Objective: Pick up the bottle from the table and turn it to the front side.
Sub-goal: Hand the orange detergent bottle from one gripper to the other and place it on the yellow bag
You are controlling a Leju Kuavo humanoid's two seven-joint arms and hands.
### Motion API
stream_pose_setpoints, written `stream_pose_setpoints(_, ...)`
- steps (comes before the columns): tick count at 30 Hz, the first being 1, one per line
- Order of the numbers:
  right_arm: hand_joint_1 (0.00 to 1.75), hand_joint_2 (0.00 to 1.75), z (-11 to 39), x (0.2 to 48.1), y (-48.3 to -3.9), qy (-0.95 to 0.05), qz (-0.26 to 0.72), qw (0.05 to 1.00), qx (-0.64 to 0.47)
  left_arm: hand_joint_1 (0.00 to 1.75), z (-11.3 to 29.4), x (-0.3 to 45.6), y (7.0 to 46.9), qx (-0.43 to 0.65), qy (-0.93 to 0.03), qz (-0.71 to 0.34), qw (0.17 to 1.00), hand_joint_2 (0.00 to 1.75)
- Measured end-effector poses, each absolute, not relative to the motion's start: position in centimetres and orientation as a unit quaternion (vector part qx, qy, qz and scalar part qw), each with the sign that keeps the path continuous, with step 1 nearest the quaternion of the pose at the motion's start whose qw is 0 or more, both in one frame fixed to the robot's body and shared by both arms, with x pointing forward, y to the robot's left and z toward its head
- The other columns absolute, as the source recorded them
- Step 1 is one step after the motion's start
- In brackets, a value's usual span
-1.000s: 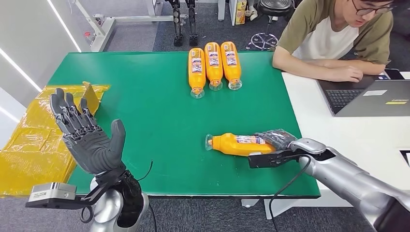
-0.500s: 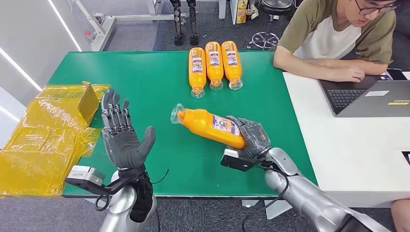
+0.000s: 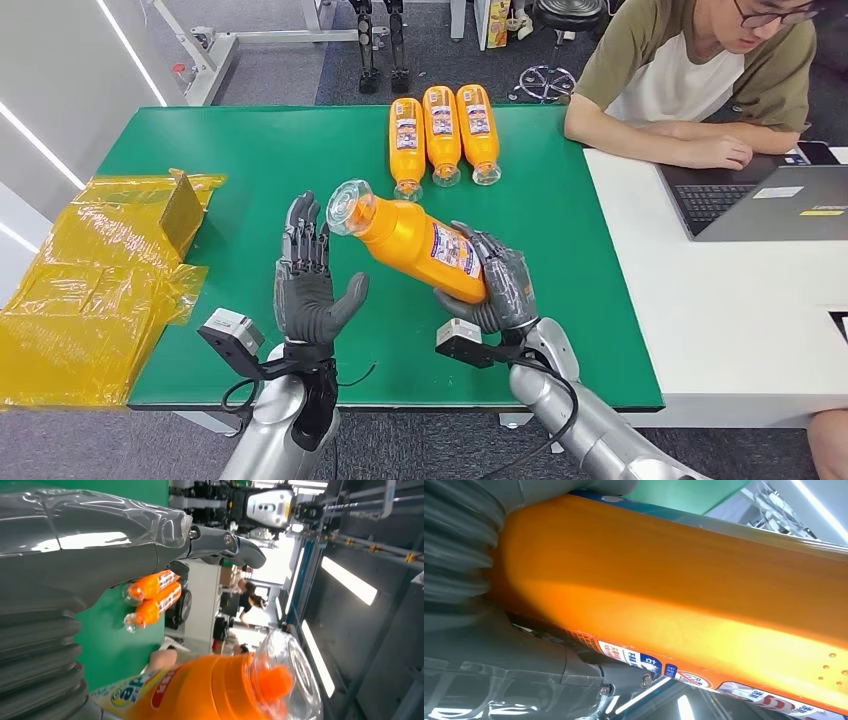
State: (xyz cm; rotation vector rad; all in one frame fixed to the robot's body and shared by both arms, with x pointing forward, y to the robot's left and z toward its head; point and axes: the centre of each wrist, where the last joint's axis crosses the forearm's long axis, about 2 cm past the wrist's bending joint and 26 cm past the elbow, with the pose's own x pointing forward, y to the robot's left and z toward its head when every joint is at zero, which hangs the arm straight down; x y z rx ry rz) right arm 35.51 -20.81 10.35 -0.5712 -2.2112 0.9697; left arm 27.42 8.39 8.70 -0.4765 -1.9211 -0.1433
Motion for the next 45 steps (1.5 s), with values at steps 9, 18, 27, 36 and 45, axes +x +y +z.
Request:
stream_pose_setpoints(9,1.75,1.75,8.9,34.4,-19.9,-0.813,0.433,0.348,-0.173,0.00,8.4,27.5,8.2,-0.241,-0.801,-0.070,0.543,1.75)
stream_pose_setpoints(18,1.75,1.75,9.5,35.4,-18.8,-0.798,0.492,0.325,-0.129,0.00,8.4,27.8,8.0,-0.252,-0.797,-0.065,0.545,1.75)
stream_pose_setpoints(27,1.75,1.75,9.7,35.5,-17.8,-0.793,0.506,0.316,-0.126,0.00,8.3,28.6,7.4,-0.255,-0.787,-0.090,0.554,1.75)
stream_pose_setpoints(36,1.75,1.75,9.5,35.4,-18.1,-0.785,0.511,0.323,-0.134,1.11,8.1,28.9,7.0,-0.257,-0.784,-0.096,0.556,1.75)
stream_pose_setpoints(45,1.75,1.75,8.5,34.6,-19.5,-0.771,0.523,0.331,-0.149,1.75,7.8,28.8,7.0,-0.257,-0.782,-0.083,0.561,1.75)
